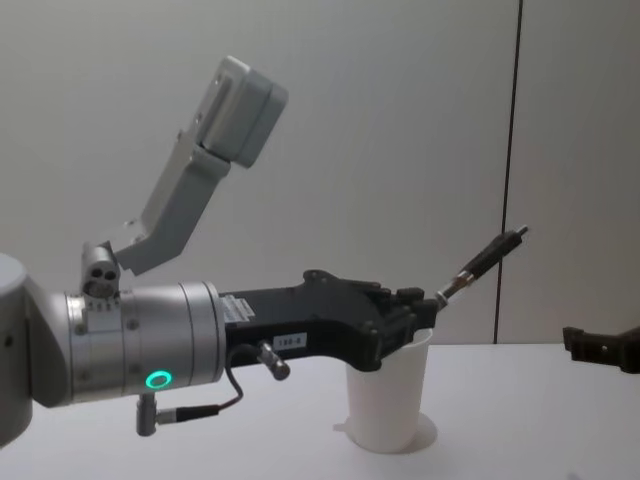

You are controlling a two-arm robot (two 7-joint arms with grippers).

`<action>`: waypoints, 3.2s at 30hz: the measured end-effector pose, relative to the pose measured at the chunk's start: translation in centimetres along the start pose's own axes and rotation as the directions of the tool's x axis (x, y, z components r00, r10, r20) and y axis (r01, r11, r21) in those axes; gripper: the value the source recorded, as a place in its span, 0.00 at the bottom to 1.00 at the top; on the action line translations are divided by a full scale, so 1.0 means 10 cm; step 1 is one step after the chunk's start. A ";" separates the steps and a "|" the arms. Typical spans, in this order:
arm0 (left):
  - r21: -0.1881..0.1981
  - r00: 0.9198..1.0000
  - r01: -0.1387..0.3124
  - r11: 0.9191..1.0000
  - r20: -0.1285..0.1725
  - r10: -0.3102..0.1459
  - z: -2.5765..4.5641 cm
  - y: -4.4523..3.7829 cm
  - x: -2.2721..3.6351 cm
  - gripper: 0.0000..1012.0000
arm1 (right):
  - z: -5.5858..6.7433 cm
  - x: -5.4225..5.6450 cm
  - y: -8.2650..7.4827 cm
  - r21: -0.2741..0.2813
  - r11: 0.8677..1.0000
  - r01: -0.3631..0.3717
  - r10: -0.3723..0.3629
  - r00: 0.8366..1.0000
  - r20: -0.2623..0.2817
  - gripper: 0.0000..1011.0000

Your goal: Place the pen into the pen holder.

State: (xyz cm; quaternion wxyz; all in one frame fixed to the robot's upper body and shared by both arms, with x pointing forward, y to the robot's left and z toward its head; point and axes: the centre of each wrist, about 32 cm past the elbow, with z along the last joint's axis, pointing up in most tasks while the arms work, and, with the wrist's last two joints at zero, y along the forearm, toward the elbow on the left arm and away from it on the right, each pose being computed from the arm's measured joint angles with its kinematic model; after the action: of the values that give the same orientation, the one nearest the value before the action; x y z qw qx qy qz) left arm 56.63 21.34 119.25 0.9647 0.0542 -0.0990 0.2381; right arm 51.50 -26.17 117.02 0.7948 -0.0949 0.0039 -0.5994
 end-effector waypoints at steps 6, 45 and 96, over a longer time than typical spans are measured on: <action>-0.001 1.000 0.005 1.000 -0.002 -0.005 -0.006 -0.014 -0.001 0.13 | 0.00 0.01 -0.01 0.001 1.000 -0.003 0.003 1.000 -0.001 0.99; -0.003 1.000 0.014 1.000 -0.004 -0.014 -0.012 -0.040 -0.002 0.13 | -0.19 0.45 -0.35 0.081 0.967 -0.242 0.253 0.945 -0.209 0.99; -0.003 1.000 0.013 1.000 -0.004 -0.013 -0.013 -0.039 -0.002 0.13 | -0.23 0.31 -0.27 0.299 0.796 -0.525 0.602 0.644 -0.472 0.99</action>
State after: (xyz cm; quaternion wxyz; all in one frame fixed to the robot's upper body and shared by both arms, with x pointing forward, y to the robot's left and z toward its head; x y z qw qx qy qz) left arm 56.82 21.01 119.10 0.9665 0.0531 -0.0970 0.2317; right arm 49.58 -30.17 115.53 0.9108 0.1394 0.2185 -0.3213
